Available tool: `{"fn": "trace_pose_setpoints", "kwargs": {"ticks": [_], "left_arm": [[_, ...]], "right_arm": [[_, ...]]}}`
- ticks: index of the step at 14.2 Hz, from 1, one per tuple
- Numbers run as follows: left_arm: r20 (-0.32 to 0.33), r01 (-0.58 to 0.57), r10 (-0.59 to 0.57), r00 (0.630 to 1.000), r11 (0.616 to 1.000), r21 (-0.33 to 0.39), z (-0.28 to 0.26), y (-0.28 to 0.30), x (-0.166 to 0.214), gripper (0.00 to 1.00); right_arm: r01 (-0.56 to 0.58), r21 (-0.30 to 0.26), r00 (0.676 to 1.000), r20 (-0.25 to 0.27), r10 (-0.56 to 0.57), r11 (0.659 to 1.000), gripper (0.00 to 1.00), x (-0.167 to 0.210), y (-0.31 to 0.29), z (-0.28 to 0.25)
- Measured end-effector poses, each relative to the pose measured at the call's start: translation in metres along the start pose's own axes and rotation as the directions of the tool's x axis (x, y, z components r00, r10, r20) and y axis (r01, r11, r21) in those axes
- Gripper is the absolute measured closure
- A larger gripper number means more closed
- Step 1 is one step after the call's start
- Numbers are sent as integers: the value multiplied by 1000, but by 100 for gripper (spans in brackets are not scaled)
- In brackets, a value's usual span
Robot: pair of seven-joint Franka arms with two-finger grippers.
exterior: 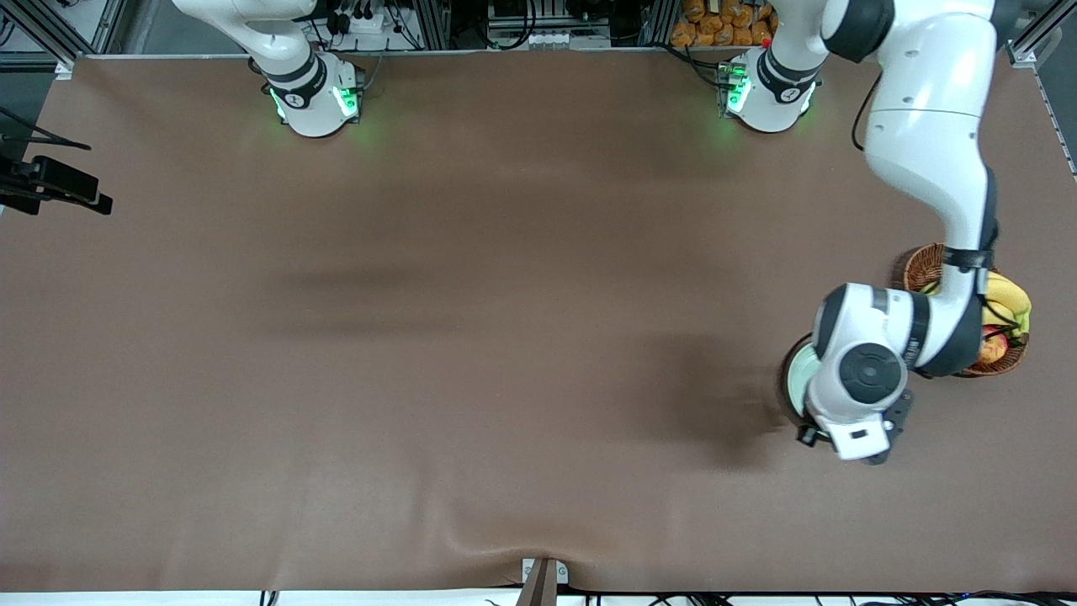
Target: Collect all strawberries into plate
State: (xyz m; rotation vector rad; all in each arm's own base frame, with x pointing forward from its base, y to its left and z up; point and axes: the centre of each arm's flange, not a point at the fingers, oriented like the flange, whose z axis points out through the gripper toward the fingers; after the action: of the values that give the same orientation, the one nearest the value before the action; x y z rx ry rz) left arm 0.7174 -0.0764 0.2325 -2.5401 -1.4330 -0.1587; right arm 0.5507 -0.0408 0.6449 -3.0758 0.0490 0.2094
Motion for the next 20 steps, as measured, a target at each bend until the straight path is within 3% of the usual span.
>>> {"fn": "trace_pose_setpoints", "kwargs": {"ticks": [6, 8, 10, 13, 14, 20], "left_arm": [[49, -13, 8, 999, 995, 95, 47, -27, -11, 67], [52, -10, 5, 999, 995, 101, 50, -30, -9, 54], [46, -12, 8, 999, 996, 88, 40, -29, -5, 33], [23, -88, 87, 996, 995, 37, -5, -33, 15, 4], [15, -116, 116, 993, 993, 23, -23, -38, 26, 0], [30, -334, 336, 941, 941, -48, -119, -76, 62, 0]], "right_arm": [[4, 0, 1000, -2, -4, 1000, 0, 0, -1, 0], [4, 0, 1000, -2, -4, 1000, 0, 0, -1, 0], [1, 0, 1000, -2, -1, 1000, 0, 0, 0, 0], [-6, 0, 1000, -4, 6, 1000, 0, 0, 4, -1], [-6, 0, 1000, -4, 6, 1000, 0, 0, 4, -1], [-9, 0, 1000, -9, 9, 1000, 0, -1, 6, -3]]}}
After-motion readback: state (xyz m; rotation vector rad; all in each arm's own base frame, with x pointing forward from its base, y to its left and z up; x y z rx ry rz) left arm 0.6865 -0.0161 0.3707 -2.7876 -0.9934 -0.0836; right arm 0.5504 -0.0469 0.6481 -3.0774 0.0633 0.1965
